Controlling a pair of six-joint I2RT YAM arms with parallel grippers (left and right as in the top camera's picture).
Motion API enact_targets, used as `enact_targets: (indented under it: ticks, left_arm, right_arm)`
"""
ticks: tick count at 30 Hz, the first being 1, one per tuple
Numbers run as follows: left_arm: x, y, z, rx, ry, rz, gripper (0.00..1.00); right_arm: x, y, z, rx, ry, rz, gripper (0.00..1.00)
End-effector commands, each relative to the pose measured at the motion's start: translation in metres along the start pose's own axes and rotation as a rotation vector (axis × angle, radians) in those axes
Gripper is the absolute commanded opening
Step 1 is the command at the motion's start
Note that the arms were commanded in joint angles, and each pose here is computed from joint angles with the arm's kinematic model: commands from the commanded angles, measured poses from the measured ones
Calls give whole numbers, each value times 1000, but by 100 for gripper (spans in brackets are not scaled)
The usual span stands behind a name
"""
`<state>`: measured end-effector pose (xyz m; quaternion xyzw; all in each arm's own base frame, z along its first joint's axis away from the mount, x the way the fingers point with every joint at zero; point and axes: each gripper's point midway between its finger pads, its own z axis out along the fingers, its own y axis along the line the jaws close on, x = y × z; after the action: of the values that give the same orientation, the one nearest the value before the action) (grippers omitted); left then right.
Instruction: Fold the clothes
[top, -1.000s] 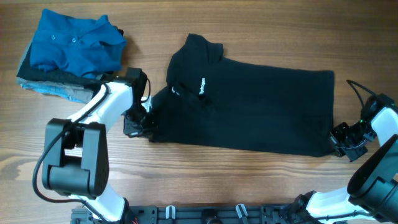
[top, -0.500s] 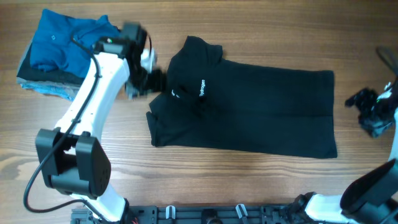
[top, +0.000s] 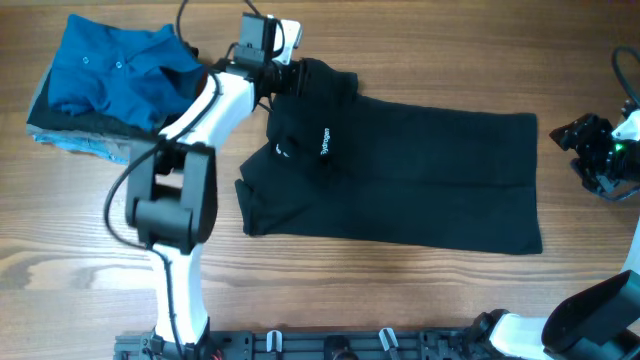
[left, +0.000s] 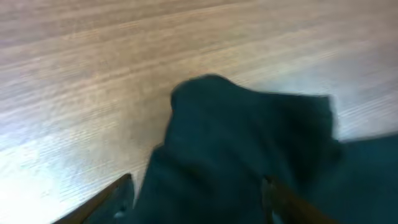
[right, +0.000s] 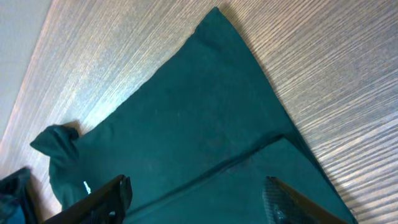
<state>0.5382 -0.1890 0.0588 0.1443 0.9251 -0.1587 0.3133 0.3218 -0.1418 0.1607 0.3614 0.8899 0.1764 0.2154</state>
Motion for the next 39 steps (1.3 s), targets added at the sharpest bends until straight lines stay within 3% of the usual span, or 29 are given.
enact_targets:
  ticks: [1, 11, 13, 18, 20, 27, 33, 39]
  left_arm:
    - [-9, 4, 21, 12, -69, 38, 71]
    - [-4, 6, 61, 23, -136, 62, 71]
    - [-4, 3, 64, 27, -143, 65, 63]
    - [-10, -9, 64, 75, -164, 21, 29]
    - [-13, -13, 60, 110, -170, -39, 5]
    - [-26, -23, 9, 109, -114, -63, 4]
    - [-45, -35, -41, 103, -126, -7, 4]
    - [-31, -39, -50, 101, -59, -23, 4]
  right_arm:
    - [2, 3, -1, -19, 11, -24, 69]
    - [6, 1, -1, -12, 27, -37, 69]
    - [6, 1, -1, -13, 27, -40, 69]
    - [8, 0, -1, -4, 32, -55, 68]
    - [7, -3, -1, 10, 30, -59, 68]
    - [-12, -6, 20, 5, -35, -138, 56]
    - [-40, 8, 71, -28, -84, -294, 56]
    - [-61, 9, 133, -59, -126, -322, 59]
